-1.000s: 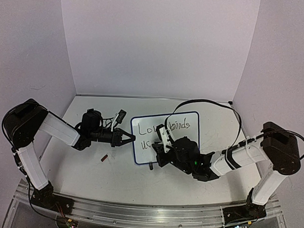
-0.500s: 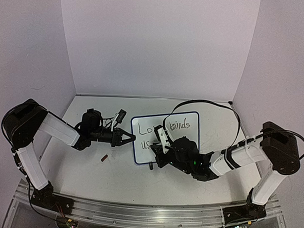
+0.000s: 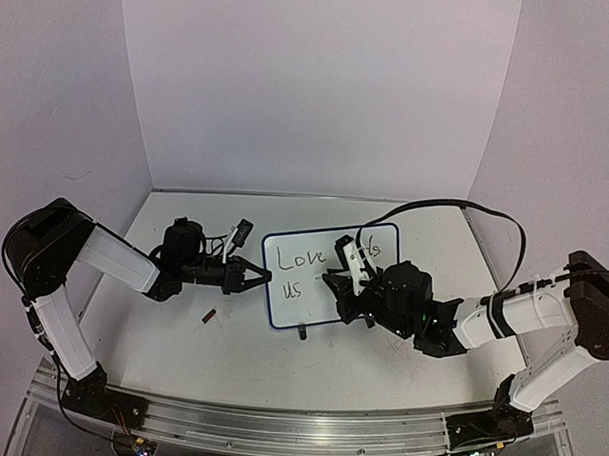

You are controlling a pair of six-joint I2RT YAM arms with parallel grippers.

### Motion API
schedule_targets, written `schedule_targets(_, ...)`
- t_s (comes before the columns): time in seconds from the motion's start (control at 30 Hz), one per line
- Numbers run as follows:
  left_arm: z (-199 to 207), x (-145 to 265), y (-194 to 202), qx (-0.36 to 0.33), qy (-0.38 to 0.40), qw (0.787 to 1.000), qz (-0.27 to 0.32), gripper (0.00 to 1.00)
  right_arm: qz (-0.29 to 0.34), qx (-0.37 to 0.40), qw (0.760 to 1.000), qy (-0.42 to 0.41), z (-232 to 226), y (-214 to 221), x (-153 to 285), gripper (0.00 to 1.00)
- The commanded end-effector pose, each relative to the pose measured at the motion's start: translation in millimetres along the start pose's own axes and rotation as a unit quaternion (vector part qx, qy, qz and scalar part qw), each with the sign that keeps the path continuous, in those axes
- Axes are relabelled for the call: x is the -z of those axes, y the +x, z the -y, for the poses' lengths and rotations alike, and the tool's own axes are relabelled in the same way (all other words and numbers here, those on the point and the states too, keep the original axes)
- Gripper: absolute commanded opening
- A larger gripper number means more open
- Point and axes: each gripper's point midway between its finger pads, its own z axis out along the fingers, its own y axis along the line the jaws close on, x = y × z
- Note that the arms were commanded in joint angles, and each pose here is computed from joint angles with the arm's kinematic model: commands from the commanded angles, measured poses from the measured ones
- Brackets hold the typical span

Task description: Write a sentence on the whiteboard

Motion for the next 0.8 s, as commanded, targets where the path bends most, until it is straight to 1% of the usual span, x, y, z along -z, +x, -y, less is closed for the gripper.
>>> schedule_targets(0.0, 5.3, 4.8, -14.8, -0.031, -0.008, 0.999, 0.024, 0.0, 0.012, 0.008, 1.0, -0.028, -15.1, -6.0, -11.4, 0.0)
schedule_targets(0.13, 6.3, 6.0, -14.7, -0.028, -0.009, 0.999, 0.025, 0.0, 0.011, 0.005, 0.999, -0.035, -18.1, -2.2, -13.3, 0.0)
schedule_targets(0.3, 6.2, 5.5, -15.9, -0.03, -0.009, 0.999, 0.026, 0.0, 0.001, -0.003, 0.998, -0.062, -32.2, 6.0, -17.1, 0.0)
schedule_targets(0.4, 5.3, 5.7, -13.9, -0.029, -0.01, 0.999, 0.024, 0.0, -0.003, -0.002, 0.998, -0.061, -35.3, 8.2, -19.7, 0.0)
schedule_targets(0.57, 5.0, 6.5, -12.2, -0.03, -0.012, 0.999, 0.024, 0.0, -0.001, -0.01, 1.0, -0.003, -14.8, 6.9, -19.1, 0.0)
schedule_targets(0.77, 4.9, 5.7, -13.6, -0.031, -0.011, 0.999, 0.024, 0.0, 0.0, -0.01, 1.0, 0.002, -12.1, 8.3, -16.8, 0.0)
